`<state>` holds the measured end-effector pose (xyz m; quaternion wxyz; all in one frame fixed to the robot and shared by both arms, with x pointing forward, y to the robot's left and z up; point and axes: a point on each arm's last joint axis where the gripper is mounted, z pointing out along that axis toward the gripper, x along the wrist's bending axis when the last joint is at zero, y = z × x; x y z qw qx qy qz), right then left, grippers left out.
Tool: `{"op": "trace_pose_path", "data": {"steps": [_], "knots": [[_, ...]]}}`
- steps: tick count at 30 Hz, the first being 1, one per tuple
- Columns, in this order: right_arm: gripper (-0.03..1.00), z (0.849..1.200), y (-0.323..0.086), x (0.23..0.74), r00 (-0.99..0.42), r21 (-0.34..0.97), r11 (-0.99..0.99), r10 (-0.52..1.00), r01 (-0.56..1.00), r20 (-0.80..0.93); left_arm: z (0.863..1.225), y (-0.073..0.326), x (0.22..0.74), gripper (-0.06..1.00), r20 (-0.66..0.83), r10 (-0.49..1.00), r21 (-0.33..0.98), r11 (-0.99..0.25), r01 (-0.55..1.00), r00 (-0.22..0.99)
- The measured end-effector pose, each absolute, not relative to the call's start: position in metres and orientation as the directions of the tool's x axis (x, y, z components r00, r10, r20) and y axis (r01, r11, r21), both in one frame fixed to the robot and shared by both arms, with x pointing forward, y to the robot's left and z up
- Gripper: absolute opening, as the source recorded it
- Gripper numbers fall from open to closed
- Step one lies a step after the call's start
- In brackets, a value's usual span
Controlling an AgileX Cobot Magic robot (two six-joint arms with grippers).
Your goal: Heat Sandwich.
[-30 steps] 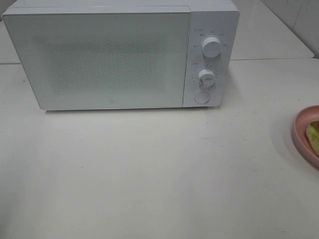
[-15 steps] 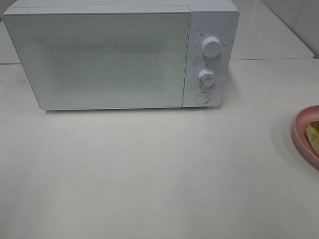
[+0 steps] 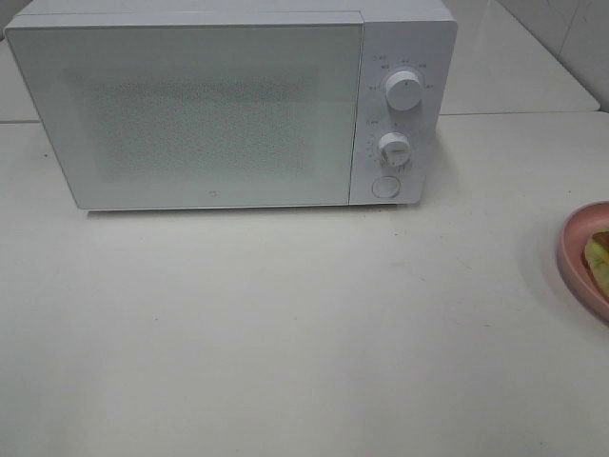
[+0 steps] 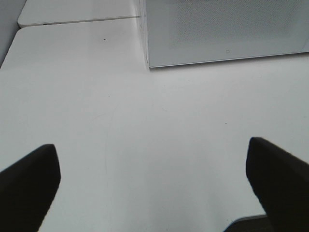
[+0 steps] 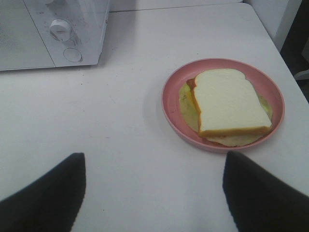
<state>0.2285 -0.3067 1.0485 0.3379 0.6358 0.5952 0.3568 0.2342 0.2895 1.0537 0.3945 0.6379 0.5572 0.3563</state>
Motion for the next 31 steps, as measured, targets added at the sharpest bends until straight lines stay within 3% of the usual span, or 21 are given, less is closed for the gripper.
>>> {"op": "trace_pose_path", "data": {"steps": [31], "knots": [[0.76, 1.0485, -0.3067, 0.2285, 0.037, 0.854, -0.063, 0.998, 0.516, 0.052, 1.0537, 0.2895, 0.2340, 0.99, 0.015, 0.992, 0.901, -0.068, 0.429, 0.125]]}}
